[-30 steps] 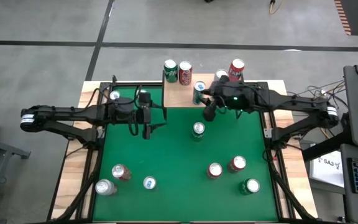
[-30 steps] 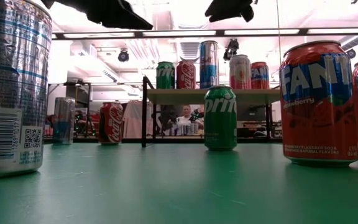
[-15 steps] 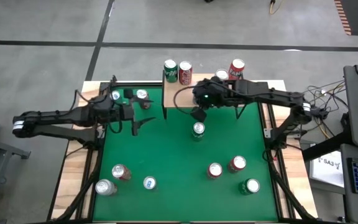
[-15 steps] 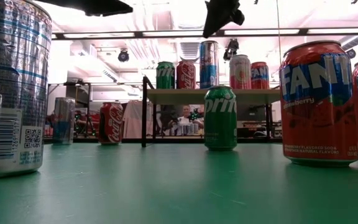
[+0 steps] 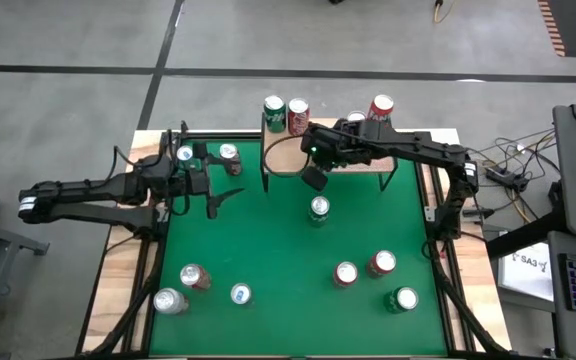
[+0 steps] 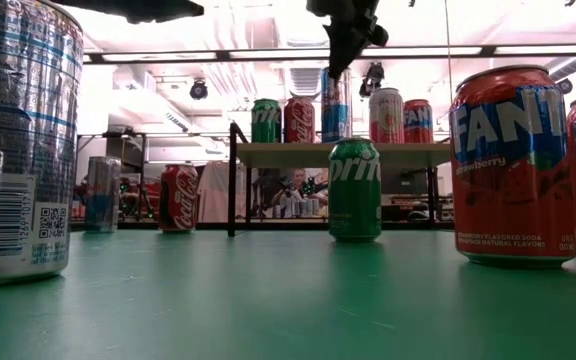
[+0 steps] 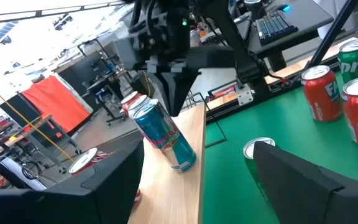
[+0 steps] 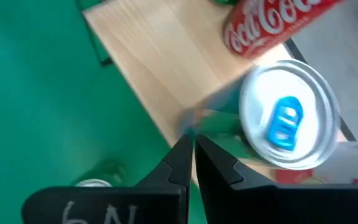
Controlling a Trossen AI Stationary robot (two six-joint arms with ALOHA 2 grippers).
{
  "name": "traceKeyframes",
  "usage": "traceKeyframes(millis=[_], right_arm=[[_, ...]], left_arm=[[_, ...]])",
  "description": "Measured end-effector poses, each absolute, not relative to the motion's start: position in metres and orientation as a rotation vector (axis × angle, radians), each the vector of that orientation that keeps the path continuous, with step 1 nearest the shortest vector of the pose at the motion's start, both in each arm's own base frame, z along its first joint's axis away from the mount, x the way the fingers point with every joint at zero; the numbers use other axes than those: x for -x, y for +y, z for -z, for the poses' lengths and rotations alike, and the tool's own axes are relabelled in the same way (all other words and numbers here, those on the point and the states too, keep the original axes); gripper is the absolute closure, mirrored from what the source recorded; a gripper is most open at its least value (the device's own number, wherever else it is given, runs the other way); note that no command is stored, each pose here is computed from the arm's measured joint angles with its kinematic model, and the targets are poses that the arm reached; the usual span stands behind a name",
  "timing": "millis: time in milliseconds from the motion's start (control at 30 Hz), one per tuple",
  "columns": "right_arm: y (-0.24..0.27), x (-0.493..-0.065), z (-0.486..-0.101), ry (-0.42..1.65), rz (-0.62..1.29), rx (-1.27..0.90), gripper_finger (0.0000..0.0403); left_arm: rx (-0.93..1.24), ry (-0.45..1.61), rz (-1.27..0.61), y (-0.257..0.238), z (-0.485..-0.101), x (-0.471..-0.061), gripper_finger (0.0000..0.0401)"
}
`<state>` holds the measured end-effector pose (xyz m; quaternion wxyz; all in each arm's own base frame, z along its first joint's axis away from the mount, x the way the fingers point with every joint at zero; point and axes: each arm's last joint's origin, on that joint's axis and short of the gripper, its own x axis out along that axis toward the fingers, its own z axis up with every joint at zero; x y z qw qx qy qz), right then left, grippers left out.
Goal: Place canned beverage on shelf
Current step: Put the middle blue soda can on the shelf
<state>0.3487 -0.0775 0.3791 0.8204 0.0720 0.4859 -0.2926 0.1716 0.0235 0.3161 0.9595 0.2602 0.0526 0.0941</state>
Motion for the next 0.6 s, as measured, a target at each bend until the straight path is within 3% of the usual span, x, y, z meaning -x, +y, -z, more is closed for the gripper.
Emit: traceKeyframes(millis=[600], right_arm=[[-0.105,-0.338,-0.379,1.110,0.596,-0.036,0.0390]], left_arm=[[-0.524,0.092,-0.197,0.024,-0.319,-0.172,0.0114]])
